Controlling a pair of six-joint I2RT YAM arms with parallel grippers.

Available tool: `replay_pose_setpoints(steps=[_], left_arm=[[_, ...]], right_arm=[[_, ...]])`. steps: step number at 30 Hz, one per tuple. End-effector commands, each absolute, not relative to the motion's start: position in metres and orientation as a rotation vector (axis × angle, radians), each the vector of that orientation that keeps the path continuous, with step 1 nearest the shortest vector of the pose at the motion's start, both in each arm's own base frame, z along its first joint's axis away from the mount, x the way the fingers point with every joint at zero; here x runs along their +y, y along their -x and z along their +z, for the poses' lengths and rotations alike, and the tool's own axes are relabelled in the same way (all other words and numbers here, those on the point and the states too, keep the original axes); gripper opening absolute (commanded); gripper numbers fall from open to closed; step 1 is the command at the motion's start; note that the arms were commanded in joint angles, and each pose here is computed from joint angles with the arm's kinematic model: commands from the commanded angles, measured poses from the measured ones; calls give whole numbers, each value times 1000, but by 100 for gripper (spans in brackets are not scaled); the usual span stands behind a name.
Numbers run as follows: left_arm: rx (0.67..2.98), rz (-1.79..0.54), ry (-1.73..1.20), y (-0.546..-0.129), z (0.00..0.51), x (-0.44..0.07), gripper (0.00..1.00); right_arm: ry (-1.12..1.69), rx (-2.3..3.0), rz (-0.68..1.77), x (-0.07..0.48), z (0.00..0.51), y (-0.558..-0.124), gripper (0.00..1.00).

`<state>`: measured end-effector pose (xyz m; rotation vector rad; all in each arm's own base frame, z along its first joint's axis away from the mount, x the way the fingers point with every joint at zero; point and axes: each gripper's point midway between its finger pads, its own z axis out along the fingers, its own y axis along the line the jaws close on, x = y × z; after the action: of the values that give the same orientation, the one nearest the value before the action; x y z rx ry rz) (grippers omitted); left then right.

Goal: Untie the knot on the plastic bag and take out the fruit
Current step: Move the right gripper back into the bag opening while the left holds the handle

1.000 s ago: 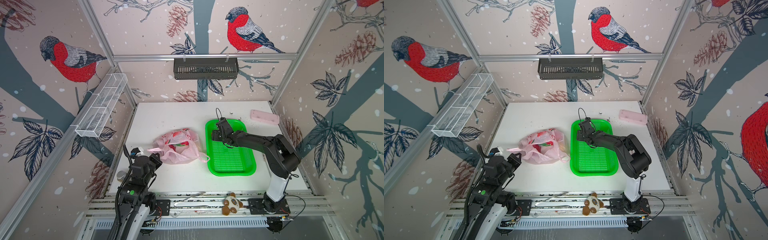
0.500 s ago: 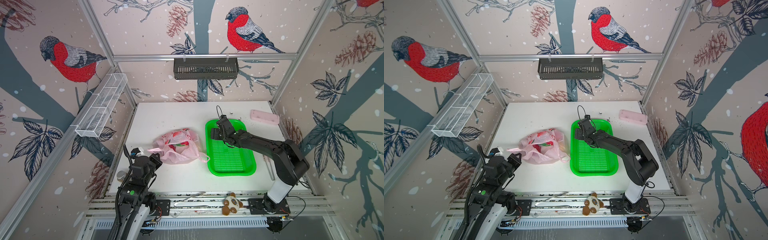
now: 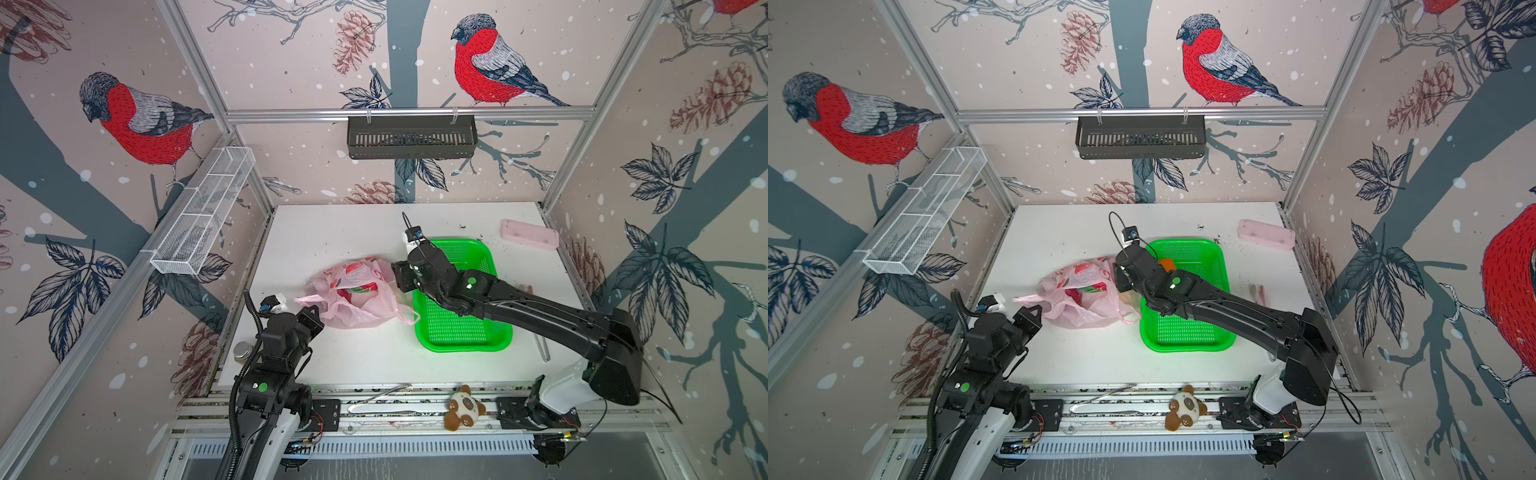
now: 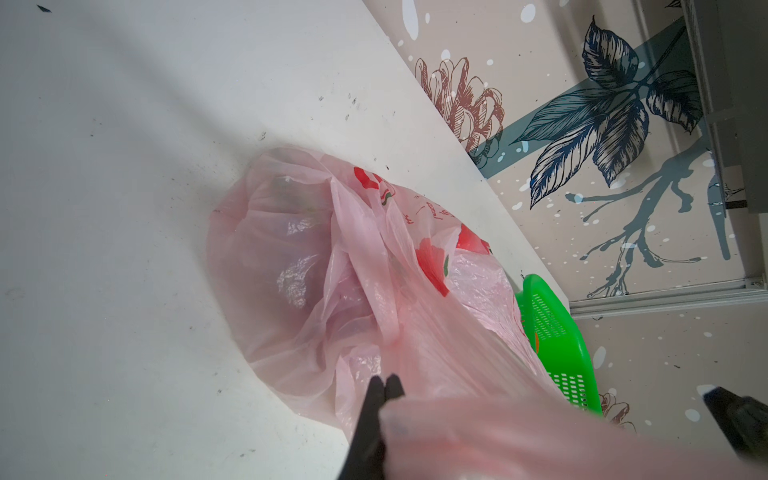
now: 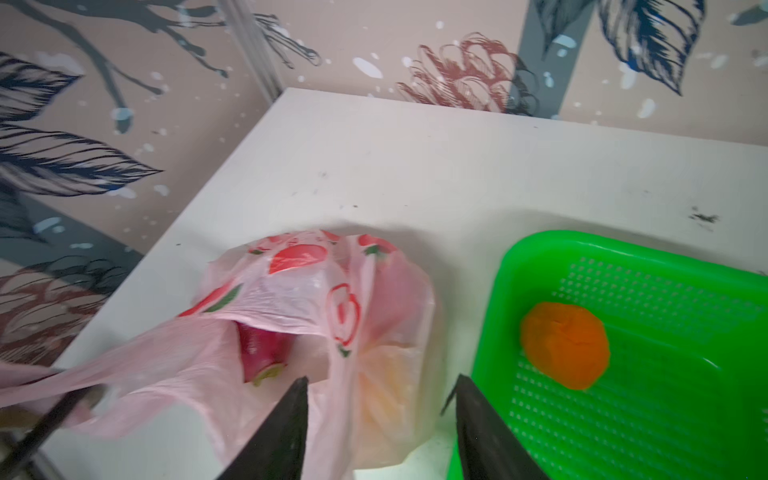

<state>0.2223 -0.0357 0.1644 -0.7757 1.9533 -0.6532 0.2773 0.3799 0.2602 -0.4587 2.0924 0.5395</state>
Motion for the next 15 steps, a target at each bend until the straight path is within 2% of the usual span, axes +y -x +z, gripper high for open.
replay_pose_setpoints(steps=[1, 7, 15], left_arm=[[1924, -668, 771, -224, 173, -36, 0], [1918, -669, 776, -222, 176, -35, 0], [1905, -662, 785, -217, 180, -32, 0]], right_arm=[[590, 2113, 564, 410, 252, -257, 51], [741, 2242, 602, 462, 202, -237, 40], [796, 2354, 552, 486, 136, -242, 37]])
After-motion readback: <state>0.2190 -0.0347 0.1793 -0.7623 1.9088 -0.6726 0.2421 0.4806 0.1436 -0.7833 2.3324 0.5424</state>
